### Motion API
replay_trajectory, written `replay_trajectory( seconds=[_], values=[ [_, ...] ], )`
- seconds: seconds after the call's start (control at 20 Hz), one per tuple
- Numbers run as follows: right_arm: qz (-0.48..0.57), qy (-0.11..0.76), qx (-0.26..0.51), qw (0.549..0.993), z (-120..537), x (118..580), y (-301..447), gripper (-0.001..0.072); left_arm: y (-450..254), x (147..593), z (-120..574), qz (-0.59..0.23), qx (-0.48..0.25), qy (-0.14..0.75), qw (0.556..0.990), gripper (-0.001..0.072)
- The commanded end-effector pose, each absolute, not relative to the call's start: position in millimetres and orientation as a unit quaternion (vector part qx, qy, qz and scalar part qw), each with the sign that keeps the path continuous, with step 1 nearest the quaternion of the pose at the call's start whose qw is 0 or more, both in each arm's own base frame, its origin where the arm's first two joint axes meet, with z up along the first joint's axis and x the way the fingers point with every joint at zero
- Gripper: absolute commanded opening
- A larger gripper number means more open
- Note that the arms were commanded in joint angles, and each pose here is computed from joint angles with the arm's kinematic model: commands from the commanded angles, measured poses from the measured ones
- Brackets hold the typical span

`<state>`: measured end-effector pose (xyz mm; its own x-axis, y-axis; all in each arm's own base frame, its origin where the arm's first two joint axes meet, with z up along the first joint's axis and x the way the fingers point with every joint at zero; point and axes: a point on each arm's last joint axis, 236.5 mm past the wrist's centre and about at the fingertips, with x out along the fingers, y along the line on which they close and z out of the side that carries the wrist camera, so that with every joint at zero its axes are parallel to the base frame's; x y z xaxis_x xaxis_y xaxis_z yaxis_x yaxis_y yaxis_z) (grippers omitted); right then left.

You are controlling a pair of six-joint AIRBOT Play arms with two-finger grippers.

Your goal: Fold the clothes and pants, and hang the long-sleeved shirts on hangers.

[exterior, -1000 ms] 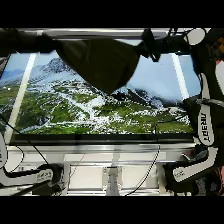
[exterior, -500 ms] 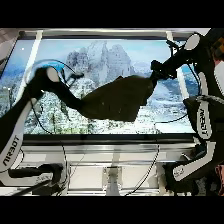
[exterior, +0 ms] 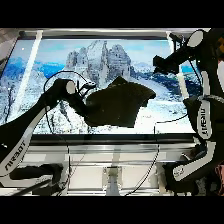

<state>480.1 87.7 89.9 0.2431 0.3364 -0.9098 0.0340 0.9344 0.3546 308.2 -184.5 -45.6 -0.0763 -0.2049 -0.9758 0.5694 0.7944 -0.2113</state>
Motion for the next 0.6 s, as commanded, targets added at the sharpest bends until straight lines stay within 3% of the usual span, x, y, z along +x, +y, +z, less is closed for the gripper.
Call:
replay_trajectory(
  seconds=[0.0, 0.25, 0.55],
  values=[
    [0.124, 0.594, 0.135, 0.783, 103.7, 476.8, 92.1, 0.0028, -194.4, 310.9, -46.1, -0.293, 0.129, 0.665, 0.675, 0.0039],
    [0.196, 0.581, 0.149, 0.776, 111.9, 432.6, 120.2, 0.0027, -193.7, 310.2, -46.7, -0.292, 0.129, 0.666, 0.674, 0.0039],
    [0.245, 0.584, 0.252, 0.731, 59.6, 314.4, 159.8, 0.0027, -192.0, 310.7, -47.2, -0.289, 0.131, 0.666, 0.675, 0.0036]
  ],
)
